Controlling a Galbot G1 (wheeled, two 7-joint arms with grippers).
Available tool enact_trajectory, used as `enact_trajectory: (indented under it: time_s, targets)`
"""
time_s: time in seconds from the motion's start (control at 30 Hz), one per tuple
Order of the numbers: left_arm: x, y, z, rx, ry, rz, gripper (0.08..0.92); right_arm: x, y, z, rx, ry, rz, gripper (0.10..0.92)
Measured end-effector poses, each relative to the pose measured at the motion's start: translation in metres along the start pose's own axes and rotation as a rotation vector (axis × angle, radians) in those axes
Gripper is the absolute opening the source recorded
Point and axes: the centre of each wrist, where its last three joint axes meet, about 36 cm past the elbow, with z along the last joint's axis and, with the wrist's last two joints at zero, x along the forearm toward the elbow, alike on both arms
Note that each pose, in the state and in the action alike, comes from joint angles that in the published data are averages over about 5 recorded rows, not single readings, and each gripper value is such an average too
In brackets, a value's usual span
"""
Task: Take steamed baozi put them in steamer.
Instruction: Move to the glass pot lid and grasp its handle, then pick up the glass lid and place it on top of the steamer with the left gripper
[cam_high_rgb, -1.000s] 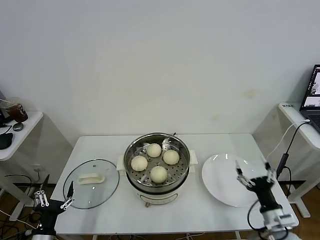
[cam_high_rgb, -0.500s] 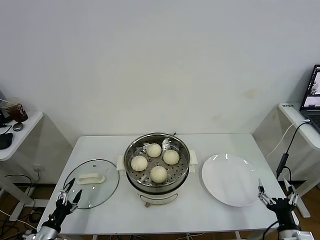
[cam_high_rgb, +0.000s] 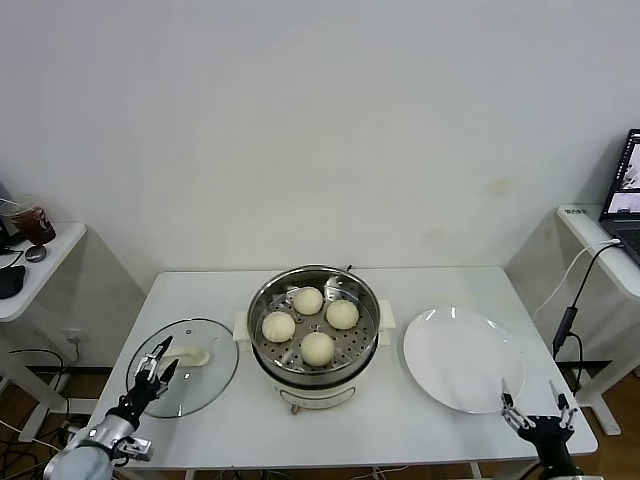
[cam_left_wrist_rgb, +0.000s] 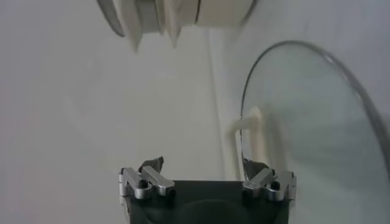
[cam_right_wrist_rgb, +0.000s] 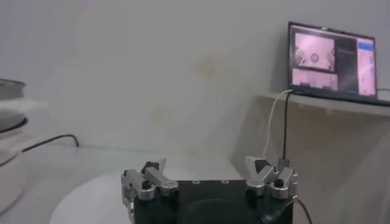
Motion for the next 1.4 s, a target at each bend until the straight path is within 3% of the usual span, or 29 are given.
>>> enact_trajectory:
  time_s: [0.33,0.77,1.03,1.13,1.4]
  targets:
    - [-0.029,0.0,0.014,-0.021,0.003,0.006,0.803,0.005,0.01,0.005,-0.006,0.018,-0.018,0.823]
    - [-0.041,-0.011,0.019,0.004,0.01,0.039,0.446,0.006,0.019,0.007,-0.012,0.024,-0.038,0.823]
    - [-0.035,-0.019,0.019,0.038,0.031,0.009,0.215,0.006,0.025,0.006,-0.016,0.023,-0.057,0.823]
    - [-0.031,-0.018,0.019,0.05,0.043,-0.011,0.174,0.006,0.027,0.006,-0.013,0.023,-0.064,0.823]
    - [-0.006,0.007,0.02,0.074,0.079,-0.094,0.173,0.007,0.032,0.004,-0.005,0.022,-0.085,0.823]
